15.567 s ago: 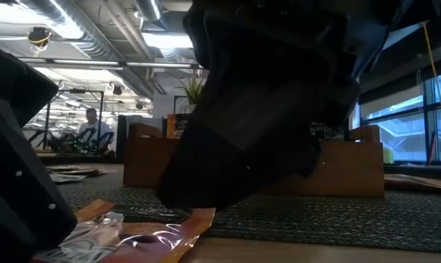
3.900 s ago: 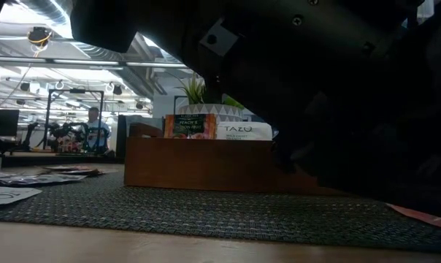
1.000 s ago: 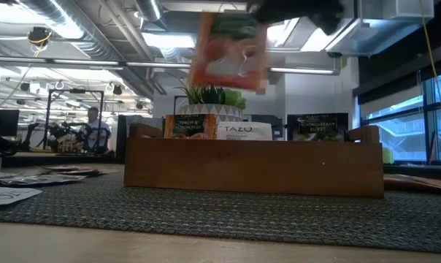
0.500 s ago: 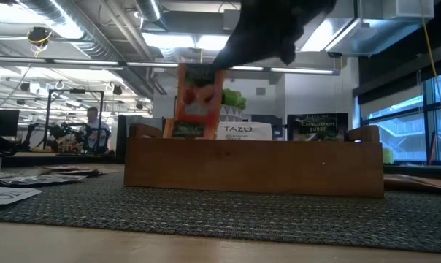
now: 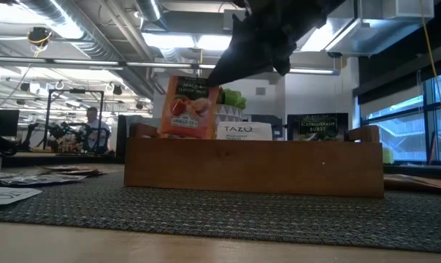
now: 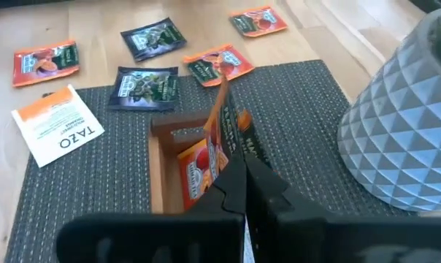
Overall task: Pick & Place Tea
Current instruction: Put the orange tea bag into the left section of the wooden organizer
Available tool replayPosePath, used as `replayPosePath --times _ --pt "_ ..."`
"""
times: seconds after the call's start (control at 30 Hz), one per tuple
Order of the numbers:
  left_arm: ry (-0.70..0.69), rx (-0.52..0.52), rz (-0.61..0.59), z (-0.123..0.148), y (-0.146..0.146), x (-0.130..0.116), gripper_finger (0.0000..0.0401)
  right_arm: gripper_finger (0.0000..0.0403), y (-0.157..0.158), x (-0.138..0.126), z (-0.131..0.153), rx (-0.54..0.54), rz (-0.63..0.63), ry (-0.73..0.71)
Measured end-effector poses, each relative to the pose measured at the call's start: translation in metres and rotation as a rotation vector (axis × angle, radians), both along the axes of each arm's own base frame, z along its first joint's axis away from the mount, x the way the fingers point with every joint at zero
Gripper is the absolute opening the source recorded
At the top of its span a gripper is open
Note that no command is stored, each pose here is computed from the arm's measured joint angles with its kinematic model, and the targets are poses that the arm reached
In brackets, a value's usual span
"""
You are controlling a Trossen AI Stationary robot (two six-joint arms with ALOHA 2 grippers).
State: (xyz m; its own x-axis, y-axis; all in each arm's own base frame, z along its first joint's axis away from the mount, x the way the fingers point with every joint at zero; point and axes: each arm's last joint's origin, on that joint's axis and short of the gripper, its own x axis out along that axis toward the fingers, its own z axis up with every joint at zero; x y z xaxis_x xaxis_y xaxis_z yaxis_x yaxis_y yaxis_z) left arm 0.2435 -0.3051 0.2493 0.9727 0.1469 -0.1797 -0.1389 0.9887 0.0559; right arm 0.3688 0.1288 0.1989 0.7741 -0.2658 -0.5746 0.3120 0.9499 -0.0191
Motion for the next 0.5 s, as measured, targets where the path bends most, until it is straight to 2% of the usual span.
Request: replayPosePath --times 0.23,0.5 --pt "0.001 -0.006 -0.003 0.0 0.0 0.0 0.0189 0.0003 0.004 0.008 -0.02 -0.001 0.011 0.017" --pt "0.002 -0.009 -0.005 0.0 0.0 0.001 0.019 0.004 0.005 0.008 -0.023 -0.02 0.058 0.044"
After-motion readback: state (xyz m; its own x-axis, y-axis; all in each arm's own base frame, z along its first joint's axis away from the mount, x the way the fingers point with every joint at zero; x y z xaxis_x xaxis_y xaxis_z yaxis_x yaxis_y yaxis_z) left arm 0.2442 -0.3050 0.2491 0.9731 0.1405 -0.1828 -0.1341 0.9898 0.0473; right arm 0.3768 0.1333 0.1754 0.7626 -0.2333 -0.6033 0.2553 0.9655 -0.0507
